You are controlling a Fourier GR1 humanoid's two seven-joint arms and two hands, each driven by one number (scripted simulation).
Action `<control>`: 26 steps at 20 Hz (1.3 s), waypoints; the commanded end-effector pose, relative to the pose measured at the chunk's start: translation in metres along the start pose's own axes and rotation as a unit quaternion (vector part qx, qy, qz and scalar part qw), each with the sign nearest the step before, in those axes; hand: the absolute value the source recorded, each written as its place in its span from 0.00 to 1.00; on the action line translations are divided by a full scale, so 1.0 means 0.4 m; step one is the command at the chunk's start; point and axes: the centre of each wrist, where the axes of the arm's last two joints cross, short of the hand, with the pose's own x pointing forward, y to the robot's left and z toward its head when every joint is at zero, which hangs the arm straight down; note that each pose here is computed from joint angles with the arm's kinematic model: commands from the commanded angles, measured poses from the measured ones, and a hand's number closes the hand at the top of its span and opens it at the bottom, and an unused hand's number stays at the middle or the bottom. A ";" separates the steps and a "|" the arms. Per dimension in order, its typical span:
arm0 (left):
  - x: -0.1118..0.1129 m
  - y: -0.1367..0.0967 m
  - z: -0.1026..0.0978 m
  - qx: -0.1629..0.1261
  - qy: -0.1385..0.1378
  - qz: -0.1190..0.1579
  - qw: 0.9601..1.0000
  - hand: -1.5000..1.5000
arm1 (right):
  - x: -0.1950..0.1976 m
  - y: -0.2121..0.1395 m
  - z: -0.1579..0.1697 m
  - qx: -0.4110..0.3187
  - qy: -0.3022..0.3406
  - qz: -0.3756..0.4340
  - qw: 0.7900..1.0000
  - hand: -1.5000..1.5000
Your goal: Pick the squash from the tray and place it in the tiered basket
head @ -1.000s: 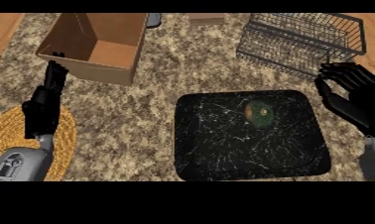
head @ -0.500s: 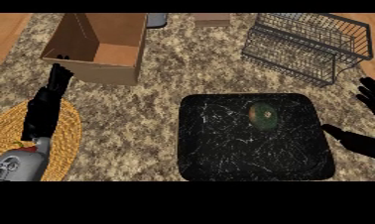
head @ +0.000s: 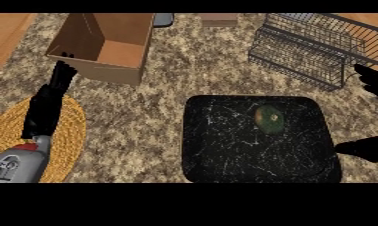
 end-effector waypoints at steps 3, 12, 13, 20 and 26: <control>0.016 -0.035 0.009 -0.011 -0.006 -0.002 1.000 0.50 | 0.125 0.040 -0.057 0.017 0.059 0.028 0.998 0.00; -0.025 -0.005 0.037 -0.009 -0.002 0.002 1.000 0.50 | 0.149 0.139 -0.122 0.082 0.122 0.052 0.988 0.00; 0.034 0.005 -0.017 0.003 -0.001 -0.003 1.000 0.50 | 0.163 0.160 -0.121 0.080 0.133 0.075 0.985 0.00; -0.016 0.023 0.014 0.001 0.011 0.005 1.000 0.50 | 0.148 0.158 -0.137 0.094 0.151 0.084 0.981 0.00; -0.005 0.018 0.006 0.002 0.005 -0.004 1.000 0.50 | 0.128 0.237 -0.099 0.085 0.133 0.111 0.981 0.00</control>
